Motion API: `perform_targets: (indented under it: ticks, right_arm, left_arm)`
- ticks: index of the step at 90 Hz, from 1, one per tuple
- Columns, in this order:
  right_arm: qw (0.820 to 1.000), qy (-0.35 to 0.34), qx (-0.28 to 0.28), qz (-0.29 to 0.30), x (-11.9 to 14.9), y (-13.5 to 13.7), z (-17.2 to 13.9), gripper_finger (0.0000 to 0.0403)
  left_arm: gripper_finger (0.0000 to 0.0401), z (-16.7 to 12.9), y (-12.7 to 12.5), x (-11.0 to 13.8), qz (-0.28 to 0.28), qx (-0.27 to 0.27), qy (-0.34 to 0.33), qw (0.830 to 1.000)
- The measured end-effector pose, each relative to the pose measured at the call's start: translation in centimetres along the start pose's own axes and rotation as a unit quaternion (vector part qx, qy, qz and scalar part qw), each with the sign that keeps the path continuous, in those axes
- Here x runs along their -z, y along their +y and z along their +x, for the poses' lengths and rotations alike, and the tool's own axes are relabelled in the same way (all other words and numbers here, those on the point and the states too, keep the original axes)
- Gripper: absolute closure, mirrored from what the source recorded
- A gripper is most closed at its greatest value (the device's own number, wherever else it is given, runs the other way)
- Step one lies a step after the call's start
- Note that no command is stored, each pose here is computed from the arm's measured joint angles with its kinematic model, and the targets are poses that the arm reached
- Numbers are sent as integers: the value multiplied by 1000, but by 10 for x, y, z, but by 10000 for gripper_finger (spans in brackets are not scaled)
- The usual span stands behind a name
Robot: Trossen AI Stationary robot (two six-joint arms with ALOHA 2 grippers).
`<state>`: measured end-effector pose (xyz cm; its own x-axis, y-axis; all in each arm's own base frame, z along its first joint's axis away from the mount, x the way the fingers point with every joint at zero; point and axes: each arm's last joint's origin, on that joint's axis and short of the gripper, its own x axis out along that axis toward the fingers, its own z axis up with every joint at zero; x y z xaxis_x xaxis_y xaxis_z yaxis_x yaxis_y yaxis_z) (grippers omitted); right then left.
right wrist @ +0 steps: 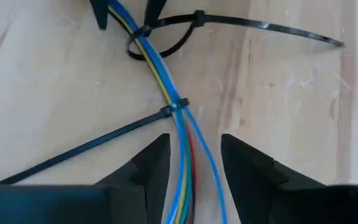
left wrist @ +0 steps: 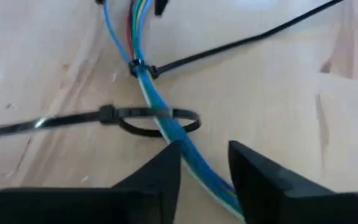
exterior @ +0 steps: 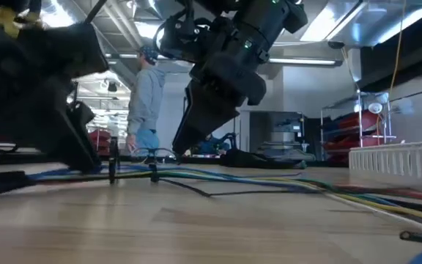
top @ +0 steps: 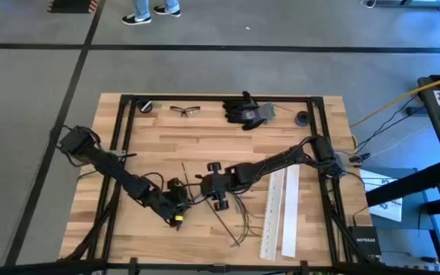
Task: Ziptie cables
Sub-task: Wrap the zip tie on the cables
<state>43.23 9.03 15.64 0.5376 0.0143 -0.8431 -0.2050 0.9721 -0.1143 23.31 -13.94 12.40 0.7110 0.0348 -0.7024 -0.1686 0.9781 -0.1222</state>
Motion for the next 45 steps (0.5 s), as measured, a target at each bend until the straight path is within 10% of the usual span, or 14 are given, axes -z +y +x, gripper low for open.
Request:
perform_targets:
  ticks: [45]
  right_arm:
    - [999, -27, -35, 23, -4, -17, 1, 271]
  left_arm:
    - [238, -39, 22, 3, -57, -62, 78, 993]
